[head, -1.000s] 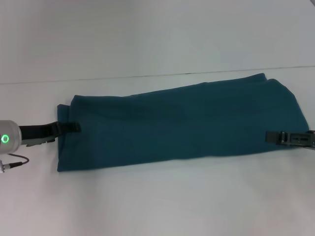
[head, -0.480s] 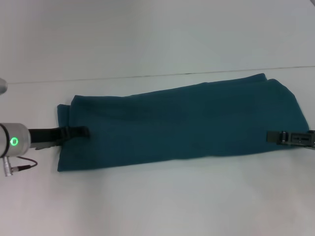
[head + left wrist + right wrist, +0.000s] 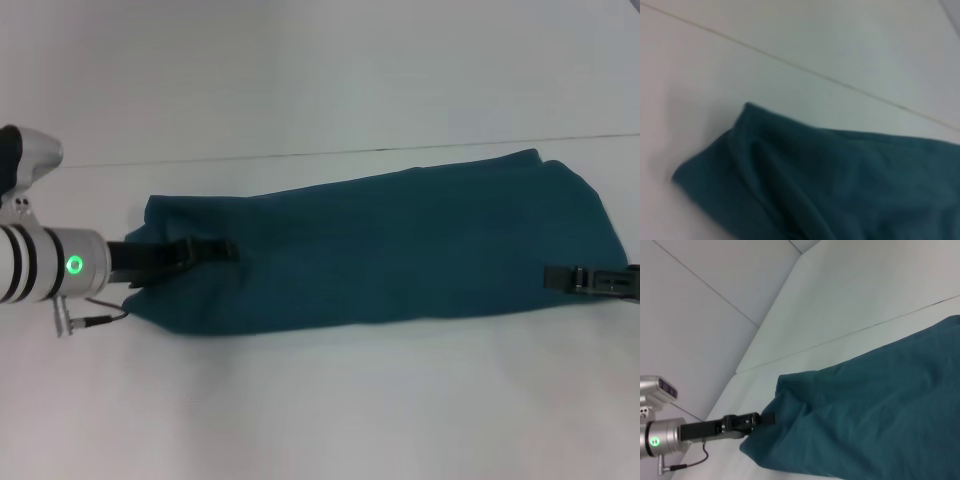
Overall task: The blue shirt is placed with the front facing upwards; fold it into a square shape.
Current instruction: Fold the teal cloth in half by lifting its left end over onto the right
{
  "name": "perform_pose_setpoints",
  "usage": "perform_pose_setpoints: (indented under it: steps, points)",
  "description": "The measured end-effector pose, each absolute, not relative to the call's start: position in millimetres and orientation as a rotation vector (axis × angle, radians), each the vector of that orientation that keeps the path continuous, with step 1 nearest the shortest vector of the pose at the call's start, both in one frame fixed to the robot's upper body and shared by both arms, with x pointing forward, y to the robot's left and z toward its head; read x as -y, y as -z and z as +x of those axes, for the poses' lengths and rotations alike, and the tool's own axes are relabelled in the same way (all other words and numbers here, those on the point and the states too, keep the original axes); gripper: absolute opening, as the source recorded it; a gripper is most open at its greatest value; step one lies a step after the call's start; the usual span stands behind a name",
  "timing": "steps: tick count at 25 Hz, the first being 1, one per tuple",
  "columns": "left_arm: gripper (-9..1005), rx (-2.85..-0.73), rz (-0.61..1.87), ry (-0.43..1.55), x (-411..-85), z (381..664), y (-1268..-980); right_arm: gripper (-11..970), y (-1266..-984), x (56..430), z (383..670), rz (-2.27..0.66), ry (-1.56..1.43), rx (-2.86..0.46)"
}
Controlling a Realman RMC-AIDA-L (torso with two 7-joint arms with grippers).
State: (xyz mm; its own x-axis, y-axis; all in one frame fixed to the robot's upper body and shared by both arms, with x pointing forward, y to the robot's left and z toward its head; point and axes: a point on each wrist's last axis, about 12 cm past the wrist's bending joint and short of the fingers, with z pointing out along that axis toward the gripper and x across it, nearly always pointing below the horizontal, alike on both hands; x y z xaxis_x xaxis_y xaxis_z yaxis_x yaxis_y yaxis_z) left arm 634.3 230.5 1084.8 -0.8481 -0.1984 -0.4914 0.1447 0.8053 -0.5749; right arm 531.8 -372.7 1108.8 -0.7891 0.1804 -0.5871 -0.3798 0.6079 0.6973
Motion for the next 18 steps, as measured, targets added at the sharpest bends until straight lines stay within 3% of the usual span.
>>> perform_pose_setpoints:
  steps: [7, 10, 15, 18]
  points:
    - [922, -2.463, -0.047, 0.870, -227.3, 639.1, -1090.7, 884, -1109.4, 376.5, 530.7, -0.153, -1.147, -2.207]
    - [702, -2.460, -0.050, 0.867, -227.9, 639.7, -1091.2, 884, -1109.3, 376.6, 530.5, -0.161, -1.145, -2.205]
    - [496, -2.449, -0.059, 0.868, -229.8, 638.9, -1090.6, 884, -1109.2, 376.4, 530.4, -0.163, -1.145, -2.204]
    - [431, -2.443, -0.062, 0.870, -230.3, 638.0, -1090.2, 884, -1109.2, 376.3, 530.4, -0.162, -1.146, -2.204]
